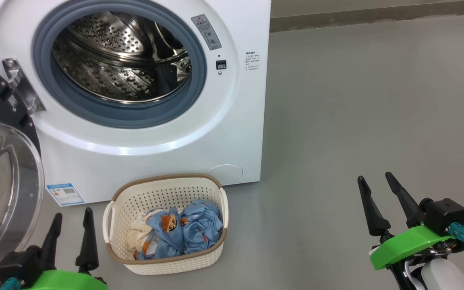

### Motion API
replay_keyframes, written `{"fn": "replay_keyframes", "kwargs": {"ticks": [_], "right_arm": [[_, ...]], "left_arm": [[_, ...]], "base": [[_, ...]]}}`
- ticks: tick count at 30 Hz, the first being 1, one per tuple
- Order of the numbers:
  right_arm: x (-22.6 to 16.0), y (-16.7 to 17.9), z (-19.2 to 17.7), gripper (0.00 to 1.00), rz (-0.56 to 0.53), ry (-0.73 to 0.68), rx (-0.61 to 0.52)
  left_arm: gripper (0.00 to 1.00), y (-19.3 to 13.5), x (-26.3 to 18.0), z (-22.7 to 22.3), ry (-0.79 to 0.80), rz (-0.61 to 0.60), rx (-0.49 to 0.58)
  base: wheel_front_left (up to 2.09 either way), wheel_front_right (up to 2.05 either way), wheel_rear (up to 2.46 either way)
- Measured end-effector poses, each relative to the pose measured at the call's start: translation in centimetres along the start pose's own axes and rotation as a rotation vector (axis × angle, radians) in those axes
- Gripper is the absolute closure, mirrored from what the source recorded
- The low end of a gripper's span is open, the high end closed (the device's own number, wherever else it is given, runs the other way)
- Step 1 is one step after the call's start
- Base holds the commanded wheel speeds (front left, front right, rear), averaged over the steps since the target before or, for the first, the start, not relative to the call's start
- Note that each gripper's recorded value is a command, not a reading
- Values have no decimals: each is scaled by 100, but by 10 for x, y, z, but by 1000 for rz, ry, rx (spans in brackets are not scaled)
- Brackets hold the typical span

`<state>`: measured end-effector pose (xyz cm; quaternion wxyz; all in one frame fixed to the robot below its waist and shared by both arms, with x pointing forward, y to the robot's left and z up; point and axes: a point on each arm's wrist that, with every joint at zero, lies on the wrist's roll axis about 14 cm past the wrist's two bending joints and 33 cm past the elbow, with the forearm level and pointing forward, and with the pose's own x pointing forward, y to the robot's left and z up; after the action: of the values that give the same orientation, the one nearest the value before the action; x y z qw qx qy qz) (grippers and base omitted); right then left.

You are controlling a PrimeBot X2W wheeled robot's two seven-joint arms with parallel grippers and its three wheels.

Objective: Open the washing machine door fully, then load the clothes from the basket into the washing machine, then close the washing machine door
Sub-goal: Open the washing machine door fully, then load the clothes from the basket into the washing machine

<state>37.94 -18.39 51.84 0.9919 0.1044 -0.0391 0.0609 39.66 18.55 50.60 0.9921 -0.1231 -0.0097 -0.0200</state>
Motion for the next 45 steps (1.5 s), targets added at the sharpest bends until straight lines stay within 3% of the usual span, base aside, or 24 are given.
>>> {"fn": "replay_keyframes", "kwargs": {"ticks": [45], "right_arm": [[6,7,-4,0,20,10,3]], "left_arm": [[0,5,-6,2,-8,13,-10]], "base": [[0,0,0]]}}
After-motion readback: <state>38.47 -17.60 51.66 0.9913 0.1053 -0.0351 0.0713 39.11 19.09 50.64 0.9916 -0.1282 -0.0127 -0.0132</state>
